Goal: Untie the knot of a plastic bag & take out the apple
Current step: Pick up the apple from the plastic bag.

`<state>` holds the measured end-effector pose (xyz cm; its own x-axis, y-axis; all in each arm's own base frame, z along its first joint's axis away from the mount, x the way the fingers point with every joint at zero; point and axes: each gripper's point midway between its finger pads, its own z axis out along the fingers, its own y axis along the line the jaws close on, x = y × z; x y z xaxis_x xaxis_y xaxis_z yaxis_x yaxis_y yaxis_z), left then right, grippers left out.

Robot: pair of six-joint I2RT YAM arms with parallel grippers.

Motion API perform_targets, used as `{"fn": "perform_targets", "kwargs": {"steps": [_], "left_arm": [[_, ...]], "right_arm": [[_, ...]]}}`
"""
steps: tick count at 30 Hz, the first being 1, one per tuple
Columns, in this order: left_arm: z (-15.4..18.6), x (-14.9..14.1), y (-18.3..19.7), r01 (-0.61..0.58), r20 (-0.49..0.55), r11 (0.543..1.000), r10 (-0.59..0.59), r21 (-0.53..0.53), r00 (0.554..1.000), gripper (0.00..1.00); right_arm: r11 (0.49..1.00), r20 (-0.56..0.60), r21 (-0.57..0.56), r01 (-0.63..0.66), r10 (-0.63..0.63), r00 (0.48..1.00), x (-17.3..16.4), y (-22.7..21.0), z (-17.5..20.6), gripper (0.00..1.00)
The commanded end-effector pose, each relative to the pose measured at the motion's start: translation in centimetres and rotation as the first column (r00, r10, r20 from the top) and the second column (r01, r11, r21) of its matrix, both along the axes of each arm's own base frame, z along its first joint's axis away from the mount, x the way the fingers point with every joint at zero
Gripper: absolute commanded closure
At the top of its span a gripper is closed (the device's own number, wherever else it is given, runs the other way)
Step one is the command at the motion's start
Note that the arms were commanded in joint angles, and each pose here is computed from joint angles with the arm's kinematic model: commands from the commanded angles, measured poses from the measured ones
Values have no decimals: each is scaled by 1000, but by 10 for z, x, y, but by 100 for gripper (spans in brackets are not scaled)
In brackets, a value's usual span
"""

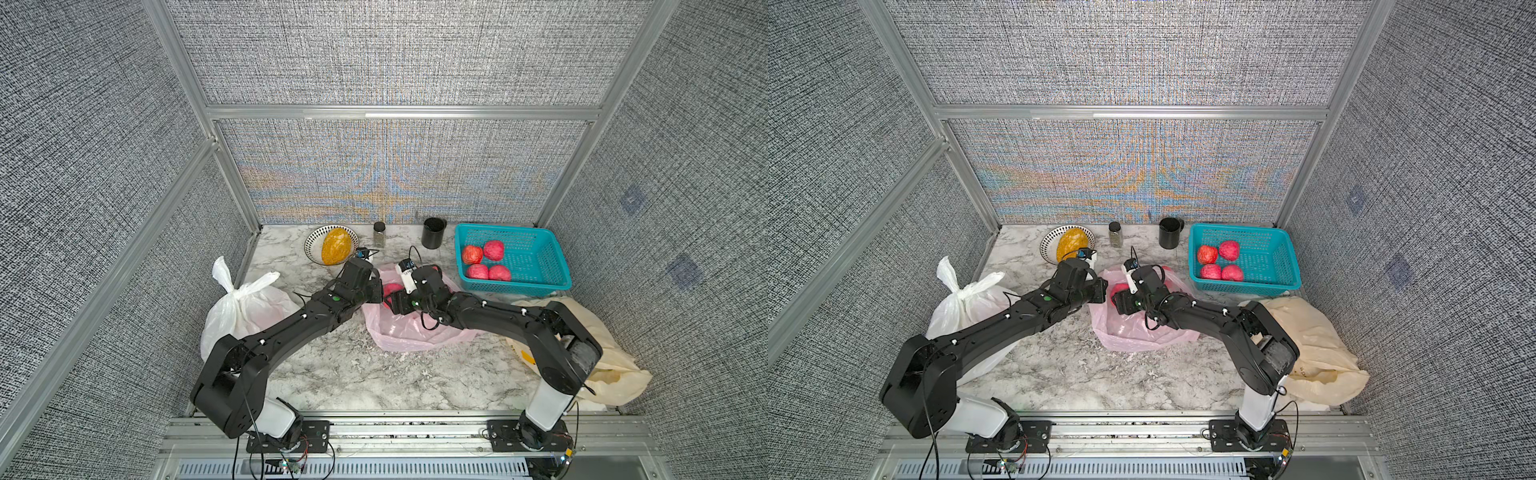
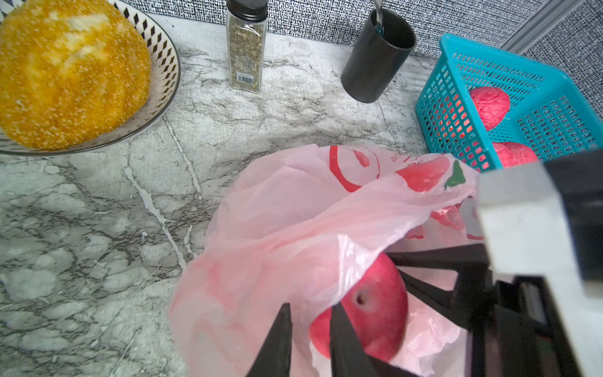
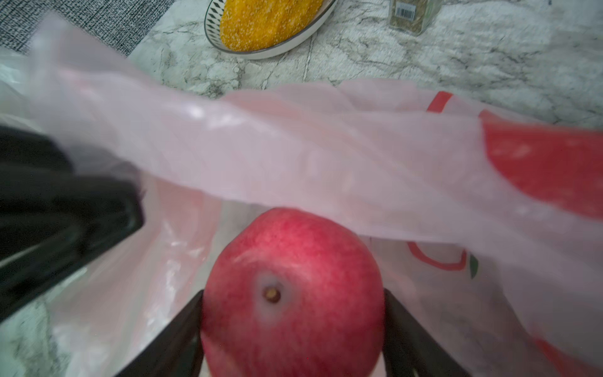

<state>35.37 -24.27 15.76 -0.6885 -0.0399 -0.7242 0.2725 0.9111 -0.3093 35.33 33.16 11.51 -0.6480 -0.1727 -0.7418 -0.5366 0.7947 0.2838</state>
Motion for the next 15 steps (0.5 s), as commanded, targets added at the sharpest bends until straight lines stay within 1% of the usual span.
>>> {"fn": "perform_targets", "kwargs": {"steps": [1,5,8,13,15], "left_arm": [[4,4,-1,-2,18,1000,2,3,1000,76],[5,3,-1,7,24,1000,-8,9,1000,75],[8,2,-1,14,32,1000,-14,6,999,71],[15,1,-1,29,49,1000,-29,13,998,64],[17,0,-1,39,54,999,-40,16,998,59]], "right_arm": [[1000,-25,-6,-25,25,999,-18,-9,6,25],[1000,4,-9,-9,9,1000,-30,-26,32,25],[1000,43,3,17,-17,999,-32,-38,59,25],[994,111,33,100,-103,989,-18,-70,97,25],[987,152,38,153,-157,976,-6,-89,109,25]]}}
